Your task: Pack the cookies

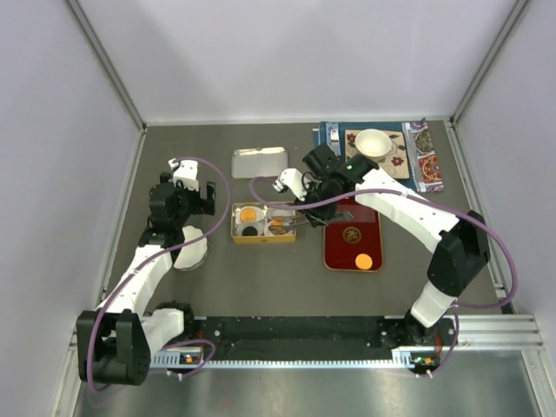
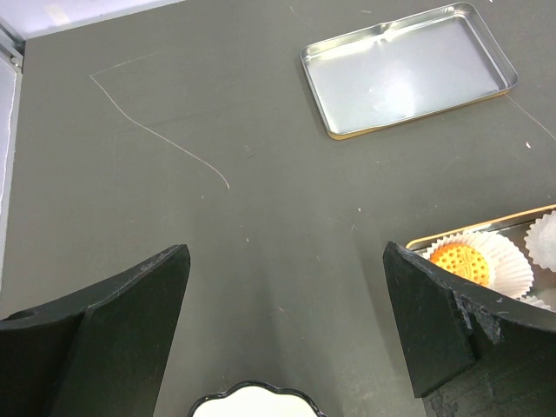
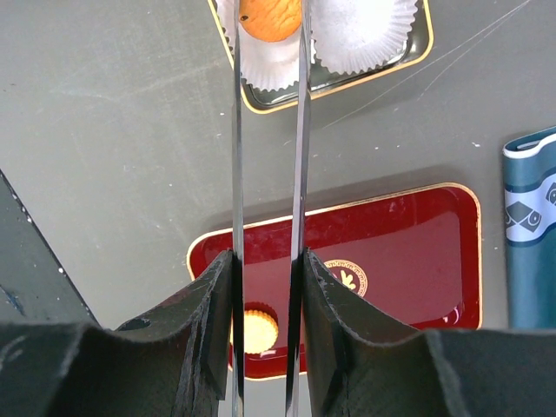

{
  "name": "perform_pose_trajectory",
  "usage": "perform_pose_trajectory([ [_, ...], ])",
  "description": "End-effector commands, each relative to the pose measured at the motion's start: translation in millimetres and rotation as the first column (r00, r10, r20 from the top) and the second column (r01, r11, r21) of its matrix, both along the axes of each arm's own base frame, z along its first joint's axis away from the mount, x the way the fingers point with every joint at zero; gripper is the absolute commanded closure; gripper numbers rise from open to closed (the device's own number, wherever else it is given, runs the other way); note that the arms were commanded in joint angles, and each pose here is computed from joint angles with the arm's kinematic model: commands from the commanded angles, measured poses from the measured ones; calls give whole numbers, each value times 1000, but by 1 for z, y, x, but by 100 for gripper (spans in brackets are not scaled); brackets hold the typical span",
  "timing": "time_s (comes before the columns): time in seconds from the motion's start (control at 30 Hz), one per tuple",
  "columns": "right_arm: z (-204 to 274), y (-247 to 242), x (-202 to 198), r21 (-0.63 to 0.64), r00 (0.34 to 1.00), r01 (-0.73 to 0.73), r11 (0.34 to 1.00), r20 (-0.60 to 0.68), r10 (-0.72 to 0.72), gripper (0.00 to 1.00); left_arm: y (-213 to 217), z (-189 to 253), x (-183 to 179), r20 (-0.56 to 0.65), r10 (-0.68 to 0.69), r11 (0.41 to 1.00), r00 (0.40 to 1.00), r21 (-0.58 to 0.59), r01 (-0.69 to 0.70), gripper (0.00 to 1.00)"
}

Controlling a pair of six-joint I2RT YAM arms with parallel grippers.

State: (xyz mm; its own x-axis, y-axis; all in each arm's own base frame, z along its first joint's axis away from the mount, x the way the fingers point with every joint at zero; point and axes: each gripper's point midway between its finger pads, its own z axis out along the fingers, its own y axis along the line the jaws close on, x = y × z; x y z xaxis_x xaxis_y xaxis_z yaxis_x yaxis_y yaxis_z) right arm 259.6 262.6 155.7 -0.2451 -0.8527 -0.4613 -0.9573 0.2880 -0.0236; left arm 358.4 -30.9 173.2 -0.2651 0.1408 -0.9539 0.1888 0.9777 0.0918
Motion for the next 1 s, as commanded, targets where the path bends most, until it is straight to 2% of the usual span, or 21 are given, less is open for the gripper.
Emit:
perform_pose_trajectory([
  [0.0,7,9,0,27,999,-21,999,30,20,68,1,28,7,75,3,1000,997,-8,-3,1],
  [0.17,10,8,0,29,999,-19,999,38,18,60,0,28,7,74,2,1000,997,-10,-1,1],
  [0.63,22,5,-7,44,998,-22,999,58,20,49,0,27,5,74,3,1000,997,-13,-2,1],
  [0.97,50,10,-4,102,994,-21,995,111,10,50,2,27,5,73,8,1000,997,-8,-7,1],
])
